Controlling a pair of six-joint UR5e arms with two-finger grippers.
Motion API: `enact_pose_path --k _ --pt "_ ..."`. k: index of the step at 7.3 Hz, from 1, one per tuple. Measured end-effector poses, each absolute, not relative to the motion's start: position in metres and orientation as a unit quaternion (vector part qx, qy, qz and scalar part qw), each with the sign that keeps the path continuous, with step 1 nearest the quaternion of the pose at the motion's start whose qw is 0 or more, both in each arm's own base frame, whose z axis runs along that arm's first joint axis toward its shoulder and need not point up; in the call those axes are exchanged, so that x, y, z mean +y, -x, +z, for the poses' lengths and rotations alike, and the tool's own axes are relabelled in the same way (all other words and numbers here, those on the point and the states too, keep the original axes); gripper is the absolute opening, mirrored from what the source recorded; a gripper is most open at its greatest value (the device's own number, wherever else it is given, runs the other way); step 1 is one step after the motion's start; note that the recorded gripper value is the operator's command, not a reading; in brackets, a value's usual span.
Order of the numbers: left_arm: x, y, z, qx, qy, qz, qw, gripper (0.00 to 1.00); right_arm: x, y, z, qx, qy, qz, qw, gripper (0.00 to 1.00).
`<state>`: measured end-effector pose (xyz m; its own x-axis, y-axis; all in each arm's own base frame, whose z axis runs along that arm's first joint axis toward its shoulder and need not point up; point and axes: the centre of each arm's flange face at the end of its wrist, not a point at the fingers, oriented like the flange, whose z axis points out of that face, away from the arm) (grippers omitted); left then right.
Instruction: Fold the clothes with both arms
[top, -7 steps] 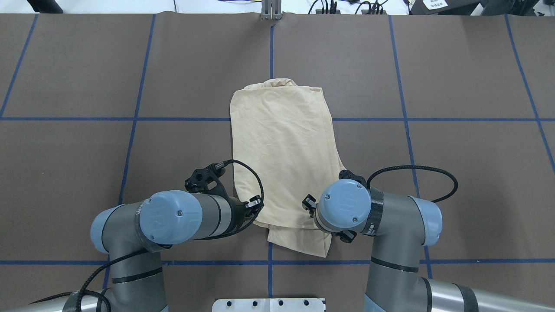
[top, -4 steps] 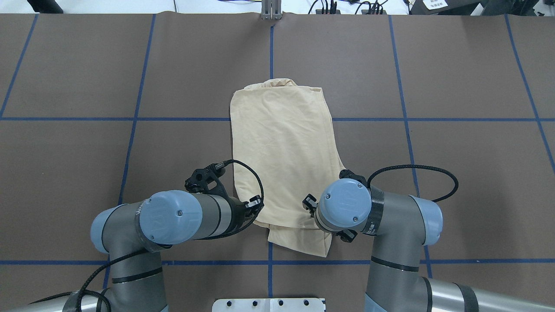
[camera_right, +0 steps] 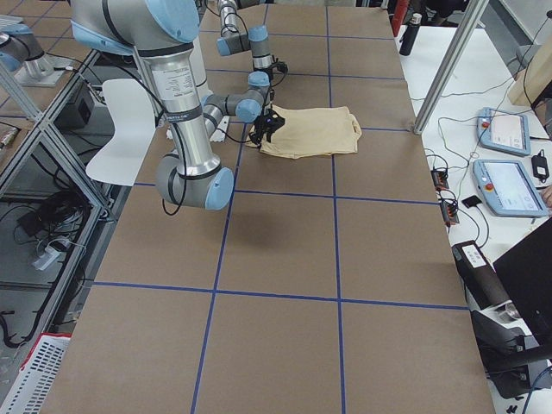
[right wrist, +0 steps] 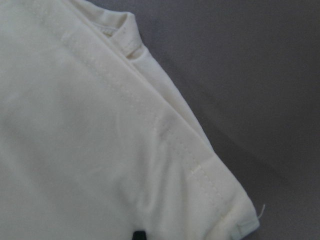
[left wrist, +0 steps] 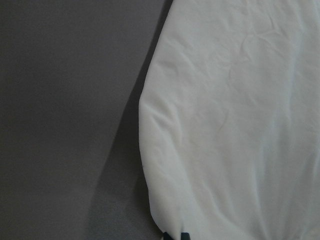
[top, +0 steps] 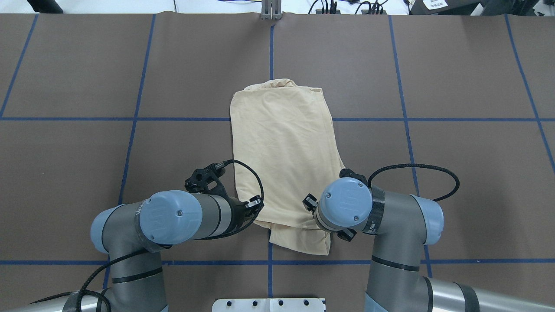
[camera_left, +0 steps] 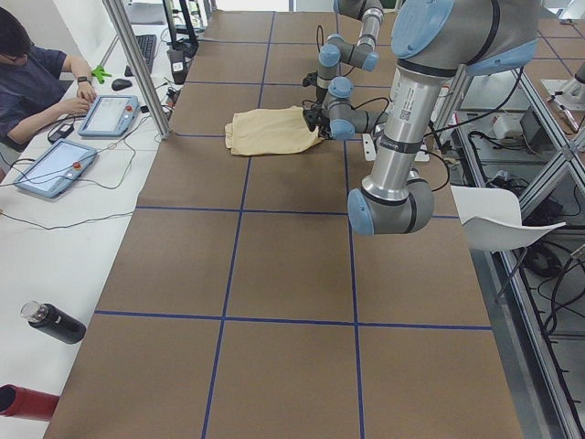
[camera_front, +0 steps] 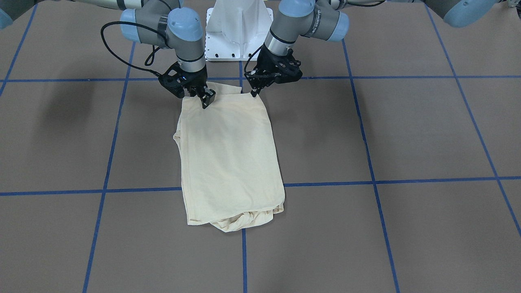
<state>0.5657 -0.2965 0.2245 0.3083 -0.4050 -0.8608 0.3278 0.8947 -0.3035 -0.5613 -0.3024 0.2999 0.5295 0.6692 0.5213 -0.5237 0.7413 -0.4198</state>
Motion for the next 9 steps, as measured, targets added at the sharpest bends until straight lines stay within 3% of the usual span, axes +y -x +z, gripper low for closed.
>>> enact_pose_path --k 3,9 --pt "-0.297 -0.566 0.224 0.543 0.036 -0.227 0.808 0.0 -0.303 0.559 0.297 -0.342 0.106 0.345 0.868 0.0" --pt "-0.296 -0.562 0.216 0.55 0.036 -0.226 0.803 0.0 -0.312 0.537 0.274 -0.367 0.105 0.348 0.856 0.0"
